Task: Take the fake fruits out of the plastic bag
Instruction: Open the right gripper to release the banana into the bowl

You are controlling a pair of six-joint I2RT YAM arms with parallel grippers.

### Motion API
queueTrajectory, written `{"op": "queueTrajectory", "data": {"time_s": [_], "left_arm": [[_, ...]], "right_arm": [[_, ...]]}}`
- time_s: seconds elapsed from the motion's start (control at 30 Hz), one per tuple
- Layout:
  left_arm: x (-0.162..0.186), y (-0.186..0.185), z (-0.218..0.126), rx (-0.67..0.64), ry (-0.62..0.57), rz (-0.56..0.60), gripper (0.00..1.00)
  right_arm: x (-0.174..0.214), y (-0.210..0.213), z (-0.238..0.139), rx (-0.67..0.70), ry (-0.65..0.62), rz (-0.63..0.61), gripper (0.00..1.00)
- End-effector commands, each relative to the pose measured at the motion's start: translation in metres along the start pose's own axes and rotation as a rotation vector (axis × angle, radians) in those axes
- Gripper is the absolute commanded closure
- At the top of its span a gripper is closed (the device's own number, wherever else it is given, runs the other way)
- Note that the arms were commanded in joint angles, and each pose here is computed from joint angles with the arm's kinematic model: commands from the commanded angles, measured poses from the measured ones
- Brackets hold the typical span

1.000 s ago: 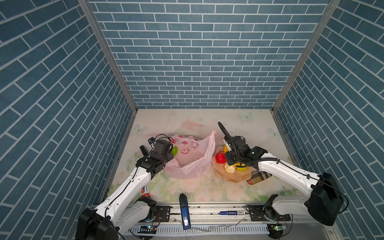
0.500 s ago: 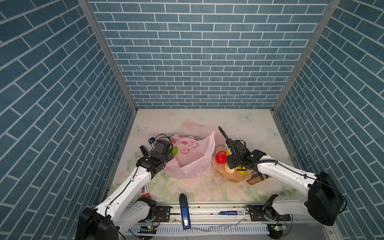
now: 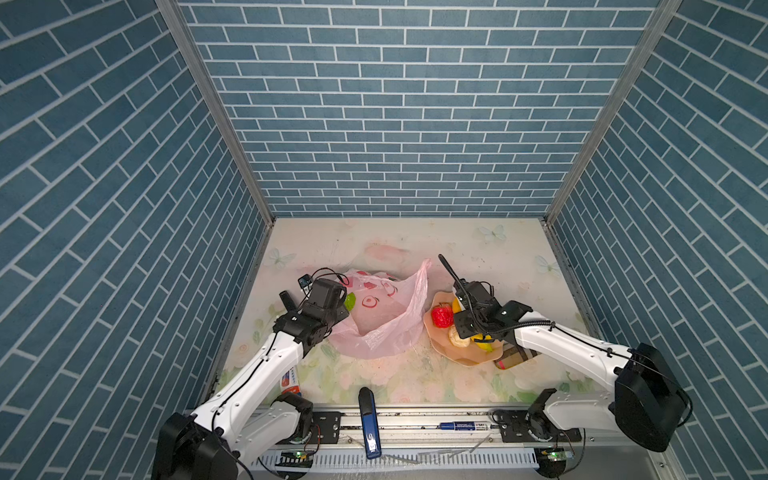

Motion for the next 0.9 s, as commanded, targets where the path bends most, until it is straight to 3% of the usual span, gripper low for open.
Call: {"op": "queueTrajectory", "data": {"time_s": [0.0, 0.23, 0.47, 0.87], "left_arm": [[-0.003, -0.007, -0.002, 0.014, -0.008, 0.002, 1.0], [-0.003, -0.007, -0.001, 0.015, -0.004, 0.005, 1.0], [-0.003, -0.009, 0.002, 0.016, -0.001, 0.01, 1.0], [-0.004, -0.014, -0.011, -0.005, 0.077, 0.167, 1.0]], "right_arm": [[0.006, -0.003, 0.0, 0.023, 0.008, 0.028, 0.57], [0.006, -0.005, -0.005, 0.041, 0.006, 0.026, 0.53], [0.003, -0.008, -0.015, 0.063, -0.008, 0.033, 0.43], [-0.036, -0.013, -0.071, 0.047, -0.165, 0.021, 0.39]]}}
Point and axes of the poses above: each gripper's point midway between its finger pads, its own z axis out along the fingers, its own y axis along the line the jaws close on, x = y × z, the point moved 10 cm from there along -z, back along the fingers, and after that the axes turned 14 degrees about -z, right-handed, at the moved point
